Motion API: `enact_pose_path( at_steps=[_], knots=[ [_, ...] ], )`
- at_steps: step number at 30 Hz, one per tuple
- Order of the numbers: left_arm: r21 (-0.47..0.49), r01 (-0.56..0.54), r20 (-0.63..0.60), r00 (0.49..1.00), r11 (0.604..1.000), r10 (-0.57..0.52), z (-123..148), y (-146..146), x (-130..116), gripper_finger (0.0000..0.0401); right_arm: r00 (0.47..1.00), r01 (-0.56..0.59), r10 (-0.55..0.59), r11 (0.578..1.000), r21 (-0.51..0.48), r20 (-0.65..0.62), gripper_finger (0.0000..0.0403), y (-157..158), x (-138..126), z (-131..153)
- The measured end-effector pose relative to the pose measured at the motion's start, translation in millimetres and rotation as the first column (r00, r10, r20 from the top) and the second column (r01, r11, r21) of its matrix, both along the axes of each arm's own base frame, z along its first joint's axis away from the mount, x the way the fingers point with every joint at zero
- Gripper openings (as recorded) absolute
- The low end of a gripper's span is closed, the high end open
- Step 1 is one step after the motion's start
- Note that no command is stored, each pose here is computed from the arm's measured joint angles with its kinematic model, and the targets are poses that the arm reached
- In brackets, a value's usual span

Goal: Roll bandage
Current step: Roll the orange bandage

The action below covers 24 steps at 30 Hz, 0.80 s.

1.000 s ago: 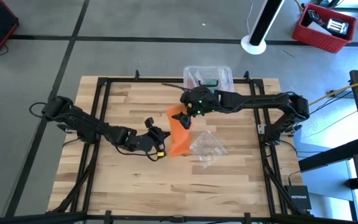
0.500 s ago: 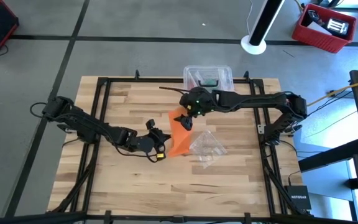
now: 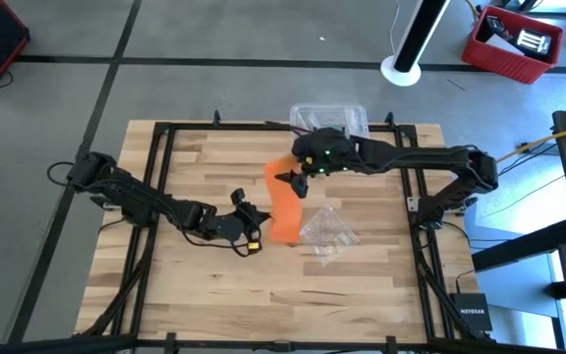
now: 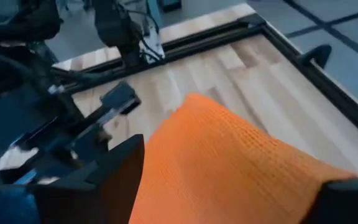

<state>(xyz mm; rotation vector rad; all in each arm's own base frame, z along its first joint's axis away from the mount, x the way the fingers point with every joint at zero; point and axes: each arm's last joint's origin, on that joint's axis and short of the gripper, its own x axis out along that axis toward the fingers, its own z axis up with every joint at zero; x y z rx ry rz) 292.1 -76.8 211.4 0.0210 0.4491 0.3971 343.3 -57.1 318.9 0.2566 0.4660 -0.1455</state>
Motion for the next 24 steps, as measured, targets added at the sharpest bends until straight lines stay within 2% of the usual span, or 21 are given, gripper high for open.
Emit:
enact_pose_path(
  at_steps=[3,10,14,19,24],
  knots=[
    [-0.005,0.004,0.003,1.0,1.0,-0.004,0,-1,0,0.0,0.998,-0.055,0.056,0.998,0.042,-0.026,0.0293,1,9,-13],
    [-0.002,0.012,-0.003,1.0,1.0,-0.012,0,-2,-1,0.0,0.986,-0.083,0.097,0.992,0.099,-0.138,0.0311,0,21,-43],
    [0.008,0.016,-0.015,1.0,1.0,-0.016,-1,-2,-1,0.0,0.98,-0.136,0.153,0.981,0.136,-0.125,0.0316,2,18,-39],
    [0.047,0.046,-0.033,0.998,0.998,-0.045,-1,-5,-2,0.0,0.982,-0.155,0.166,0.981,0.119,-0.085,0.0316,4,9,-23],
    [0.074,0.059,-0.044,0.997,0.996,-0.056,-1,-5,-2,0.0,0.96,-0.219,0.244,0.96,0.174,-0.138,0.0317,8,0,-23]
  ],
)
